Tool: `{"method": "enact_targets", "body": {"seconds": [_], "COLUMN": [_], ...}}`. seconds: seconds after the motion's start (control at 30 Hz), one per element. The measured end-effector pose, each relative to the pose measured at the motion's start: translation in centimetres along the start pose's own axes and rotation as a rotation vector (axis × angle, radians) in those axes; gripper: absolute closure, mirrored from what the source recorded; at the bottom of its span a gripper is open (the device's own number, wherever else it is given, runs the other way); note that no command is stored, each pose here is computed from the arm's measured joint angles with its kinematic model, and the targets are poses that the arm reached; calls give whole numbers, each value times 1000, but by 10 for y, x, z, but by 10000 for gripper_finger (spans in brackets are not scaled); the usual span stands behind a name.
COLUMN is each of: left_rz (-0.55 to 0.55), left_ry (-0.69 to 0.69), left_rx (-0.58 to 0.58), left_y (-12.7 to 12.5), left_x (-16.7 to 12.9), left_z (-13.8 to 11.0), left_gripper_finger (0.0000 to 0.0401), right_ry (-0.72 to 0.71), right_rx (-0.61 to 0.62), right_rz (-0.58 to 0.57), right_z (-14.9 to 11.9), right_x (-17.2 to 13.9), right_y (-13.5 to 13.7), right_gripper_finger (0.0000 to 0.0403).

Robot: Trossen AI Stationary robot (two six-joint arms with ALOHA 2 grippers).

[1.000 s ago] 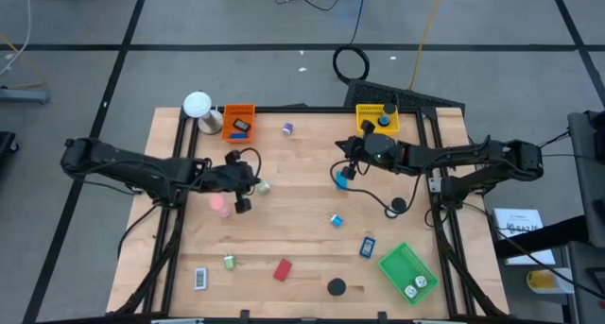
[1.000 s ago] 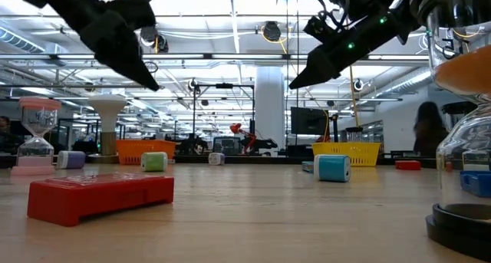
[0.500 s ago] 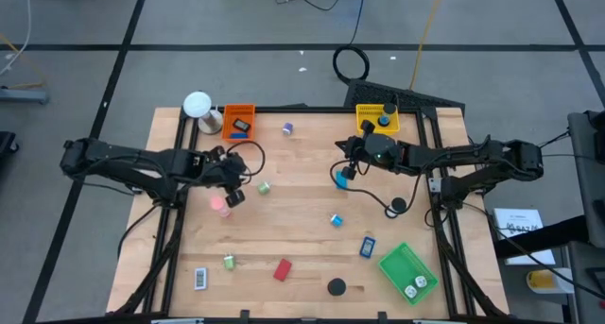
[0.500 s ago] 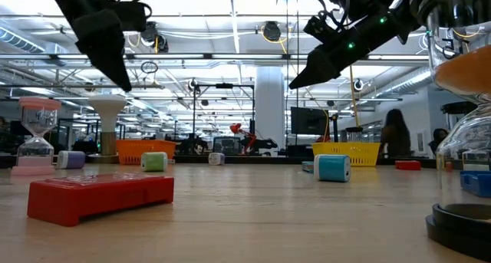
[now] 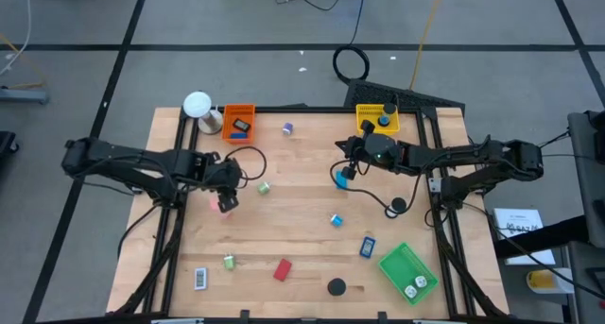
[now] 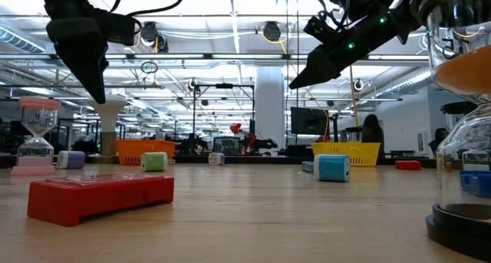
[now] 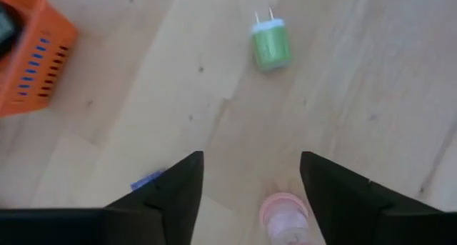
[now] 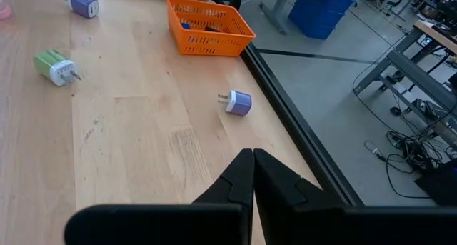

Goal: Pick & Place Office items
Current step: Put the pink hourglass into the yellow bin

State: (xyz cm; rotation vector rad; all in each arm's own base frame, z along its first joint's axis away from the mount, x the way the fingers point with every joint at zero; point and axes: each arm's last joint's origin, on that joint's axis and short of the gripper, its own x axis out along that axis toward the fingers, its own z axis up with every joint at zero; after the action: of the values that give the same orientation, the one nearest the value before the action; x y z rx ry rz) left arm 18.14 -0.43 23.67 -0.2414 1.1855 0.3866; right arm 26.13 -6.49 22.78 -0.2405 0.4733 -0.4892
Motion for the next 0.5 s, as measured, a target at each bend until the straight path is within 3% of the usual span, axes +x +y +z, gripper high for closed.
{"method": "enact_targets", "body": {"seconds": [0.17, 0.5], "left_rz": [-101, -124], "left_ry": [86, 99], "left_rx": [136, 466], "left_y": [-23, -78], "left_x": [5, 0], "left_z": [-8, -13], "left_gripper_finger": [126, 102], "right_ry": [0, 0], "right_rx": [0, 0], "right_rz": [0, 0], "right_z": [0, 0], "right_x": [0, 0], "right_y": [0, 0], "right_gripper_finger": [401, 401]}}
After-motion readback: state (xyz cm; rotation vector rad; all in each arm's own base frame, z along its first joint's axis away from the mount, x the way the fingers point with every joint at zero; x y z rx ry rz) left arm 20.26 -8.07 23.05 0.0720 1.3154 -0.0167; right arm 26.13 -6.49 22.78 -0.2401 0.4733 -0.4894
